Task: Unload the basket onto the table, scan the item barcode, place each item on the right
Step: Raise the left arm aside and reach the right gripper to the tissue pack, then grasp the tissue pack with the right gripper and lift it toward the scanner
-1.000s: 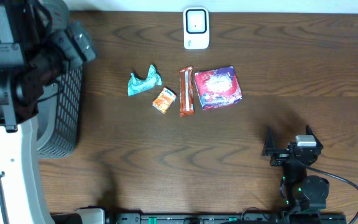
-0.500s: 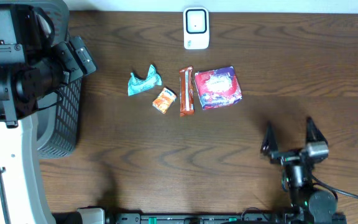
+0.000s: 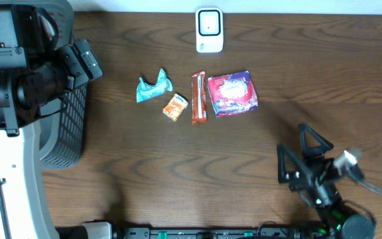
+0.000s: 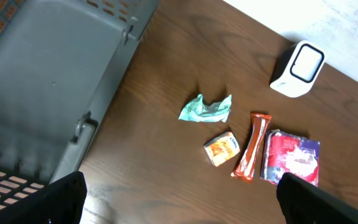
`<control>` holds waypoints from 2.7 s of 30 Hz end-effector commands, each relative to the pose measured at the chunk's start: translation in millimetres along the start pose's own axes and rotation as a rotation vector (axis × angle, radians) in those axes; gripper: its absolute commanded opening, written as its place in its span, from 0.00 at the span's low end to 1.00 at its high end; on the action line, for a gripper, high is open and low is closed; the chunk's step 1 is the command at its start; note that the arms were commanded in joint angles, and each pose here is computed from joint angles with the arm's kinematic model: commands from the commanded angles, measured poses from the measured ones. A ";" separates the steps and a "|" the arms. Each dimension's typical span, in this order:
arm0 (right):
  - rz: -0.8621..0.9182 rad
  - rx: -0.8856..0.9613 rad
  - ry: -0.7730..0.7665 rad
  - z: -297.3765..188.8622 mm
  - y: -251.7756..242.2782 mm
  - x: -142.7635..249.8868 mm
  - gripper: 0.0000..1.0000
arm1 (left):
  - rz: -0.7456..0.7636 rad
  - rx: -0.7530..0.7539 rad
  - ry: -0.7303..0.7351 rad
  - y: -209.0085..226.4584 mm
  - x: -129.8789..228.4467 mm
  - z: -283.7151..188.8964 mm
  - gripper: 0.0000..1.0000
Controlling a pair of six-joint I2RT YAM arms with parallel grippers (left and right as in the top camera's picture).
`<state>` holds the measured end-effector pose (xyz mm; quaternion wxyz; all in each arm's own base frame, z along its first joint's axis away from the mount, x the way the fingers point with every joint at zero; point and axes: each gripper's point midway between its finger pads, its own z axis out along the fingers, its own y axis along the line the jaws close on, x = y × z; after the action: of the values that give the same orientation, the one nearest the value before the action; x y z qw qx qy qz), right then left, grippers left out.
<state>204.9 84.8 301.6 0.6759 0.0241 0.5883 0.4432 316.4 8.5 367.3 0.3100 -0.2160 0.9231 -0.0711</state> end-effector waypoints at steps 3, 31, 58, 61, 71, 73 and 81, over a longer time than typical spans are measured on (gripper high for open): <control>-0.103 0.270 0.291 20.7 -15.7 -11.5 0.99 | 0.010 -0.013 0.003 2.7 -0.3 2.7 0.98; 0.236 0.485 1.157 124.2 -189.1 118.3 0.99 | 0.010 -0.013 0.003 2.7 -0.3 2.7 0.98; 0.315 0.250 1.367 144.0 -245.6 196.5 0.24 | 0.010 -0.013 0.003 2.7 -0.3 2.7 0.98; 0.302 0.264 1.339 153.1 -239.1 172.7 0.01 | 0.010 -0.013 0.003 2.7 -0.3 2.7 0.98; -0.191 1.004 1.184 137.7 -257.0 36.5 0.01 | 0.010 -0.013 0.003 2.6 -0.3 2.7 0.98; -0.335 1.291 1.078 115.7 -264.4 -6.1 0.01 | 0.010 -0.013 0.003 2.7 -0.3 2.7 0.98; -0.712 1.755 0.915 76.7 -268.3 -55.0 0.01 | 0.010 -0.013 0.003 2.7 -0.3 2.7 0.98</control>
<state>432.2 -44.3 212.0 0.2147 0.1190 0.9358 -0.2530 316.6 8.4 367.1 0.3098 -0.2158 0.9232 -0.0712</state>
